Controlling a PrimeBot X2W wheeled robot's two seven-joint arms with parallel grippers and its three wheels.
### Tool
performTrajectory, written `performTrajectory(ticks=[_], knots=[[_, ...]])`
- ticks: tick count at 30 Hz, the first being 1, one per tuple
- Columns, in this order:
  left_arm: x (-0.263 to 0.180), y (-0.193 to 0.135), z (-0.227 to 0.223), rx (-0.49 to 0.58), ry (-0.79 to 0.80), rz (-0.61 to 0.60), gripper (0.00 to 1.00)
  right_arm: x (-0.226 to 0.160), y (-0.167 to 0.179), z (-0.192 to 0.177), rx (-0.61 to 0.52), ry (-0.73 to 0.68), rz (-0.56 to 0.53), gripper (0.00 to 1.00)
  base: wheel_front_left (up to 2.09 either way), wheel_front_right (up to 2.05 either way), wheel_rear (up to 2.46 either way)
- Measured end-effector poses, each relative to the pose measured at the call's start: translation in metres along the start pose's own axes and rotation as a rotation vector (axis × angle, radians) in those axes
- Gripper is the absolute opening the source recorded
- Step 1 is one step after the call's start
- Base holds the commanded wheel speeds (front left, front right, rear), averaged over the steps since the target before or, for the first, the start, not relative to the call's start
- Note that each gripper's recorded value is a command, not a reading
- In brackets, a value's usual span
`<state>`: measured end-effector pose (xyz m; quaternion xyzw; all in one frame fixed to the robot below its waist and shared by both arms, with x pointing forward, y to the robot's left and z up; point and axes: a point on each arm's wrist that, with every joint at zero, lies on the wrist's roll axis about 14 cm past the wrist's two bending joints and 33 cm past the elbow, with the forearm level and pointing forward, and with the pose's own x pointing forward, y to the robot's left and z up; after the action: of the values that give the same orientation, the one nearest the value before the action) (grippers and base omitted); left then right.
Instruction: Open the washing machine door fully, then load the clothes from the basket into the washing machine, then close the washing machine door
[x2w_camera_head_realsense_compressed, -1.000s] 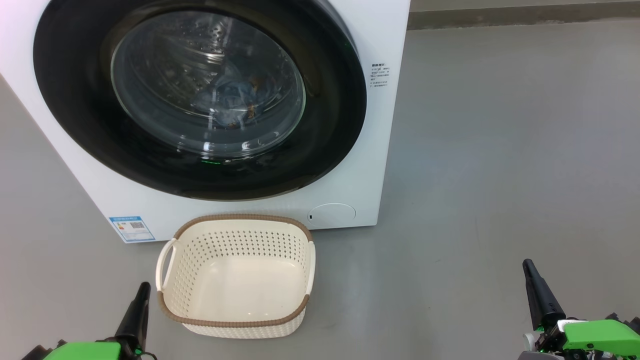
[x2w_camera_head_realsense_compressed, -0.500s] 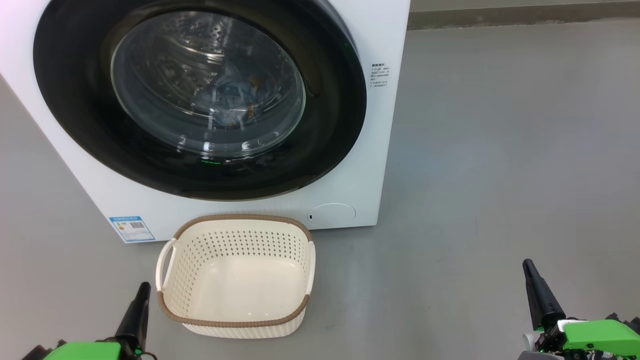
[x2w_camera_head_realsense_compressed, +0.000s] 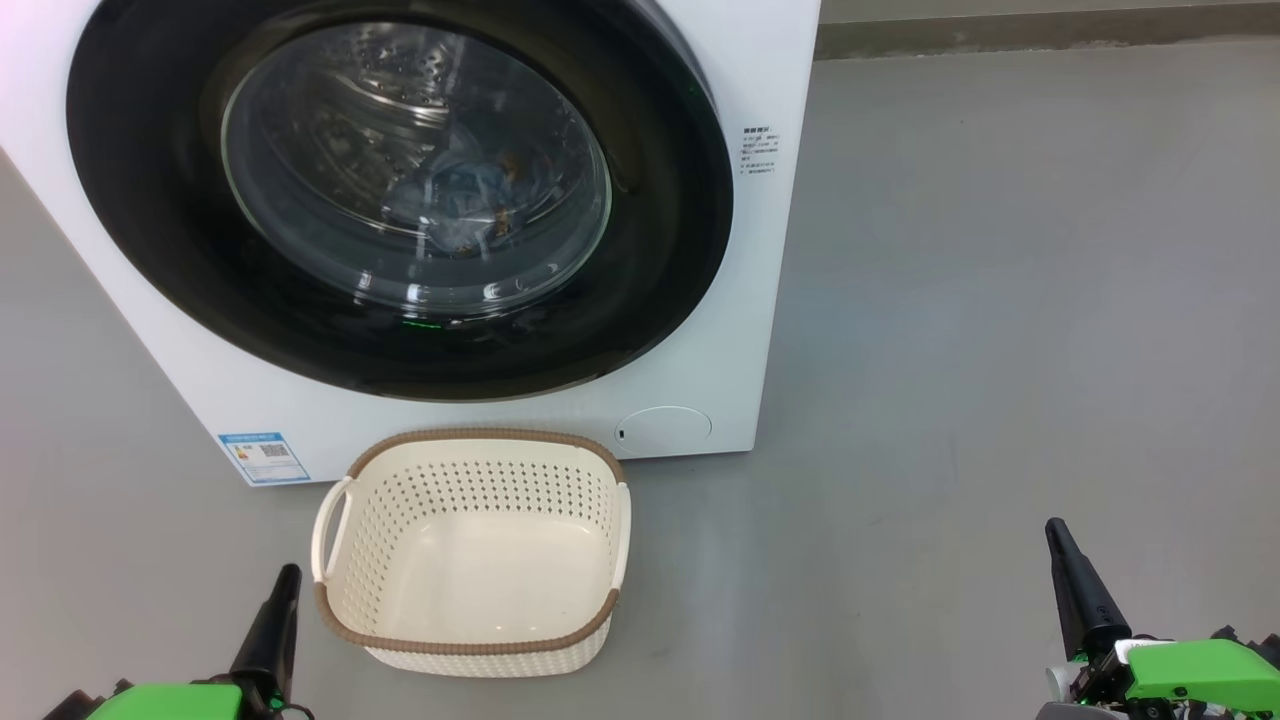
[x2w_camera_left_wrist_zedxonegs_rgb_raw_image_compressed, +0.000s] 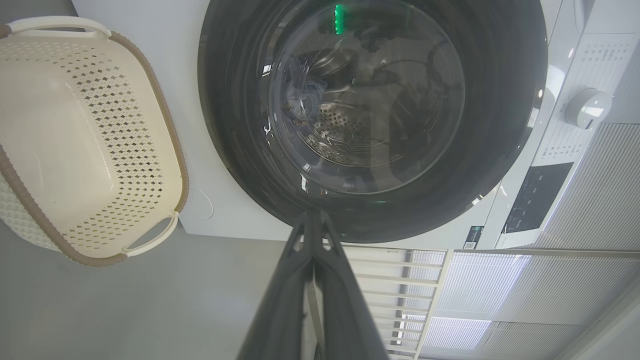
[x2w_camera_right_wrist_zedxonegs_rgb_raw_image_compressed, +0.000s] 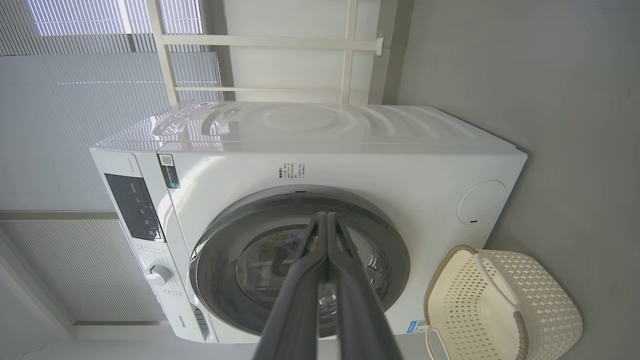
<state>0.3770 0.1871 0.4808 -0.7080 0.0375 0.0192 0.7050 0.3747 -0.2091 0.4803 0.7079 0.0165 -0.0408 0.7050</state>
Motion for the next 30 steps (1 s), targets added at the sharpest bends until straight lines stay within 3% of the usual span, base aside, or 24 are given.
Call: performTrajectory(ticks=[30], knots=[[0.0,0.0,0.0,0.0,0.0,0.0,0.0,0.0,0.0,0.0,0.0,0.0,0.0,0.0,0.0,0.0,0.0]])
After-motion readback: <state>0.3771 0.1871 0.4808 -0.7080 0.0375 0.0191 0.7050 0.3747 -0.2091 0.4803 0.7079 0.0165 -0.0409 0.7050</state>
